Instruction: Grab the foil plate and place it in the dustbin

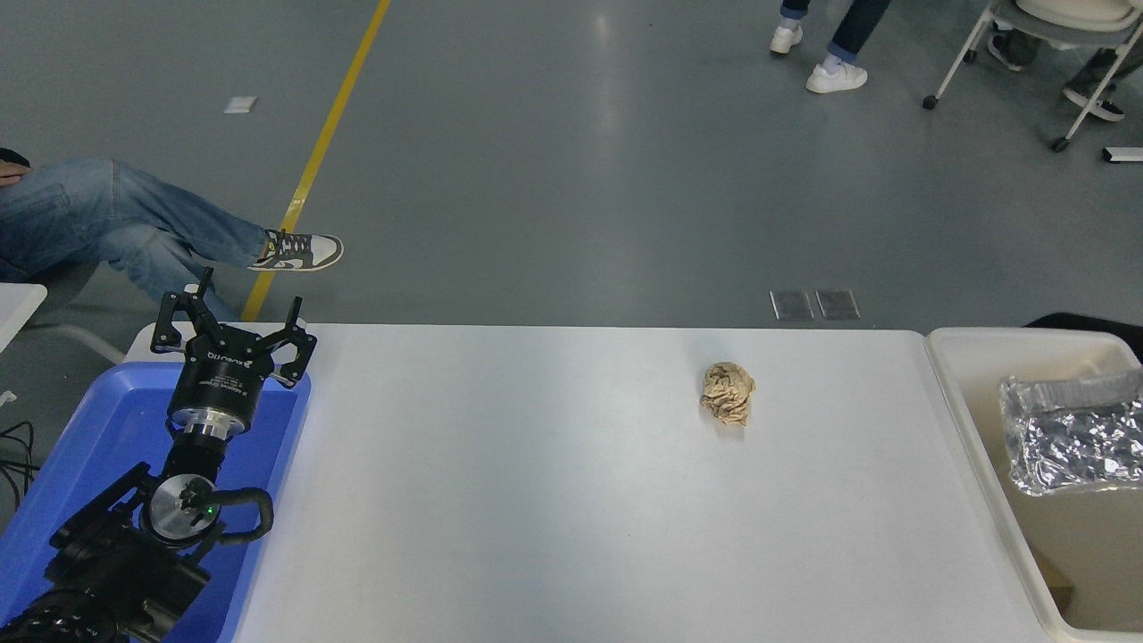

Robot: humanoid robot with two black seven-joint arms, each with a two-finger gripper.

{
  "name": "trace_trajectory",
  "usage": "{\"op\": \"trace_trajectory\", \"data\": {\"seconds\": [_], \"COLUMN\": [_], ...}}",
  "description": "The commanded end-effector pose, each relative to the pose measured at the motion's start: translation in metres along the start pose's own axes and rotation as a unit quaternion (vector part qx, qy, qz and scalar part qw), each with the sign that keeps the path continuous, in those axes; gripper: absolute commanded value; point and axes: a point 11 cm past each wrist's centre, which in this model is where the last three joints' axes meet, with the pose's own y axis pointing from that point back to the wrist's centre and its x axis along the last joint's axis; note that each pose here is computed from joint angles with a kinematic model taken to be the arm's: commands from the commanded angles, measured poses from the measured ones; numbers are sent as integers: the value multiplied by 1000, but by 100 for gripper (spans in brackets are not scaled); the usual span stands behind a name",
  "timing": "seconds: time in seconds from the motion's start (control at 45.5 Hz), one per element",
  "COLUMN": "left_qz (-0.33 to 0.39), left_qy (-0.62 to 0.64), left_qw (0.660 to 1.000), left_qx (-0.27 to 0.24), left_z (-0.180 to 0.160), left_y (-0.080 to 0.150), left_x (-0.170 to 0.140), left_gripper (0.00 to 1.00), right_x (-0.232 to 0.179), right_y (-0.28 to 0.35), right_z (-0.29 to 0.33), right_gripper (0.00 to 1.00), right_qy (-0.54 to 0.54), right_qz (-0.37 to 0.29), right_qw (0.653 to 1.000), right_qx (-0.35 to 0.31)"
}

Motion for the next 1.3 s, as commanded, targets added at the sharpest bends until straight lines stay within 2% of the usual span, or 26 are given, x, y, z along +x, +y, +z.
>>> {"op": "trace_trajectory", "data": {"seconds": [0.0, 0.066, 0.374, 0.527, 0.681, 0.769, 0.879, 1.011, 1.209, 1.275], "left_qz": [2, 1, 2, 0, -2, -2, -2, -3, -2, -2], "left_qy": [0, 0, 0, 0, 1, 0, 0, 1, 1, 0], "left_qw": [1000, 1000, 1000, 1000, 1000, 1000, 1000, 1000, 1000, 1000], "left_qx": [-2, -2, -2, 0, 2, 1, 3, 3, 2, 3], "left_z": [0, 1, 0, 0, 0, 0, -1, -1, -1, -1], "left_y": [1, 0, 1, 0, -1, -1, 0, 0, 0, 0], "left_x": [1, 0, 1, 0, -1, -1, -1, -1, 0, 0], "left_gripper": [100, 100, 100, 100, 100, 100, 100, 100, 100, 100], "right_x": [-40, -40, -34, -16, 14, 49, 80, 102, 129, 145], "right_y": [-18, -18, -17, -14, -2, 25, 67, 115, 204, 233], "right_z": [-4, -4, -11, -22, -68, -73, -106, -152, -236, -261], "right_gripper": [34, 100, 100, 100, 100, 100, 100, 100, 100, 100], "right_qy": [-30, -29, -32, -36, -19, 6, 50, 77, 85, 80], "right_qz": [17, 20, 23, 37, 34, 42, 19, -13, -134, -126], "right_qw": [999, 999, 999, 999, 997, 996, 990, 978, 942, 932], "right_qx": [-20, -22, -15, 0, 67, 85, 132, 194, 296, 331]}}
